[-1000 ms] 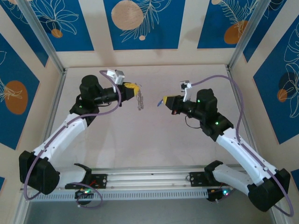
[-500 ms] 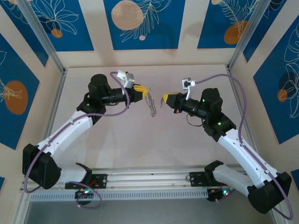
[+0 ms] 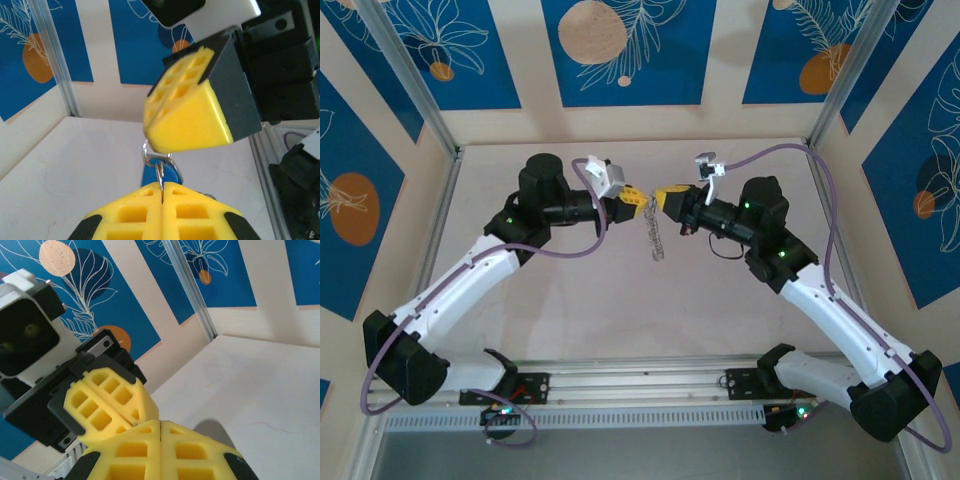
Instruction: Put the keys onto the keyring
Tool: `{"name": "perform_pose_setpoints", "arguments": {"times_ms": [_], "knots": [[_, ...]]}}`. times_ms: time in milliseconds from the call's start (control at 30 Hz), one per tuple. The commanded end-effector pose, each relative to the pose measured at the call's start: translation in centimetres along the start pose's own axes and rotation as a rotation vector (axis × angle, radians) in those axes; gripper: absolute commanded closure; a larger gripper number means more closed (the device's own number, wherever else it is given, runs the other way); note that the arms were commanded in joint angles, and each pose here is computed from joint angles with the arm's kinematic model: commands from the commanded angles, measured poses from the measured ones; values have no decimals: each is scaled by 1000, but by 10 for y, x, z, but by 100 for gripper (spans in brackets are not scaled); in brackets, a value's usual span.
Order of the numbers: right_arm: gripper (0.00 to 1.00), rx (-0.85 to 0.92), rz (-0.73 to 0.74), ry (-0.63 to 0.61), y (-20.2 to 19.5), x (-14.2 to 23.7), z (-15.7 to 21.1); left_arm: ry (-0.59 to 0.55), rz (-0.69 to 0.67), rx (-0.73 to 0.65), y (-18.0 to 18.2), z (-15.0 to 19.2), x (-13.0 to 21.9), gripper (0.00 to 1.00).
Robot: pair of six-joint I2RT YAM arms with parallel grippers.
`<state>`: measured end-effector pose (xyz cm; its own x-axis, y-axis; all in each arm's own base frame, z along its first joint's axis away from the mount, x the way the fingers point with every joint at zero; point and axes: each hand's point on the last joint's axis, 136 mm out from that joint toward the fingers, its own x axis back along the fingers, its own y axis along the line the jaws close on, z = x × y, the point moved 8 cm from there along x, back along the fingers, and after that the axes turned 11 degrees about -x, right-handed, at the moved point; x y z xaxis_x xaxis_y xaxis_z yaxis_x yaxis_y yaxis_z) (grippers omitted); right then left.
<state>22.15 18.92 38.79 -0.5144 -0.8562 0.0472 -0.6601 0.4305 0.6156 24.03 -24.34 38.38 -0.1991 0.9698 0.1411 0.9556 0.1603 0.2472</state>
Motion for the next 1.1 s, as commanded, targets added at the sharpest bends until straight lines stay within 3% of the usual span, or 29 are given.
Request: {"name": "perform_pose_setpoints", "arguments": {"times_ms": [0, 1067], "knots": [[100, 77, -14, -36, 11, 0, -9, 59, -39, -72, -1, -4, 2, 100], [100, 135, 38, 11, 9, -15, 1, 72, -86, -72, 0, -4, 5, 100]]}}
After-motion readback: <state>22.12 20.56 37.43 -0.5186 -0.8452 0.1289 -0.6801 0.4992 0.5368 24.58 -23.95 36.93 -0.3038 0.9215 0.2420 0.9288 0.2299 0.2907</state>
